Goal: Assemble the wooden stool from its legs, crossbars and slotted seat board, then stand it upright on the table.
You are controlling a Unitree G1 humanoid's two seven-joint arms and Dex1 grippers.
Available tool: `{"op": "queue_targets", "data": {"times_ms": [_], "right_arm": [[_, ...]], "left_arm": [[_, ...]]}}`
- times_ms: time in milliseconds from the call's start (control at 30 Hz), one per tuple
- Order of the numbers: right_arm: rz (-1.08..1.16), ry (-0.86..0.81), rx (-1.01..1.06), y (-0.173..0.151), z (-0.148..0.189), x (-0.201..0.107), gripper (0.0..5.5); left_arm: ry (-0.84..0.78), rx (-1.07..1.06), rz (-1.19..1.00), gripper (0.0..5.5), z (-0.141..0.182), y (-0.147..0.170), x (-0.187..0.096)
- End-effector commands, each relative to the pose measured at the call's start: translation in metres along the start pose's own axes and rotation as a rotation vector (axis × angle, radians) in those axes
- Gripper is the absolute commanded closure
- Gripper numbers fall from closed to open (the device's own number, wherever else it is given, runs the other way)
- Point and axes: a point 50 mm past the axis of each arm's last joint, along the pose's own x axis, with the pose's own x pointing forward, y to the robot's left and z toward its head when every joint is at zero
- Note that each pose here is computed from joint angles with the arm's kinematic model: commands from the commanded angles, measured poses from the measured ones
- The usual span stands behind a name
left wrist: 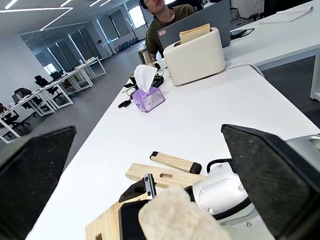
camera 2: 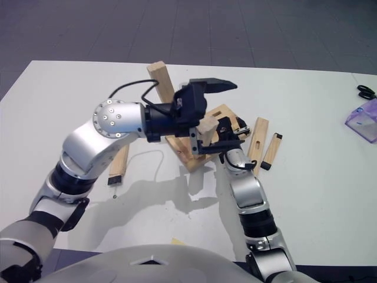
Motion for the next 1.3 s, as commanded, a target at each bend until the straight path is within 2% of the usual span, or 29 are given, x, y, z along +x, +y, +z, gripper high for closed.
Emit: {"op": "queue_targets", "data": {"times_ms": [33,200,400,533,633,700,867,1200,1300], "right_arm": [[0.011,0.031,0.003,0.001,-0.006,-0.001,0.12],[0.089,0.01,0.026,0.01,-0.006,-0.006,0.12],[0.332,-0.131,0.255,0.031,0.024,-0.017,0.12],[0.31,-0.171,0.339,0.02,0.031,-0.015,0.12],[0.215,-0.176,0.346,0.0,0.029,-0.01,0.12],[0.132,-0.168,0.337,-0.017,0.026,-0.005,0.12],[-0.061,-0.142,0.243,-0.056,0.021,0.014,0.12],[-0.168,-0.035,-0.032,-0.081,-0.006,0.077,0.12],[-0.137,0.024,-0.099,-0.081,-0.021,0.085,0.12]], "left_arm": [[0.085,0.092,0.106,0.1,-0.003,0.028,-0.027],[0.192,0.146,0.347,0.1,-0.012,0.064,-0.067],[0.27,0.18,0.43,0.1,-0.029,0.062,-0.074],[0.333,0.198,0.544,0.1,-0.038,0.069,-0.082],[0.271,0.104,0.66,0.1,-0.033,0.076,-0.087],[0.203,0.031,0.726,0.1,-0.027,0.08,-0.086],[0.23,0.014,0.776,0.1,-0.033,0.086,-0.088],[0.196,0.032,0.731,0.1,-0.025,0.088,-0.075],[0.152,0.033,0.692,0.1,-0.017,0.087,-0.07]]}}
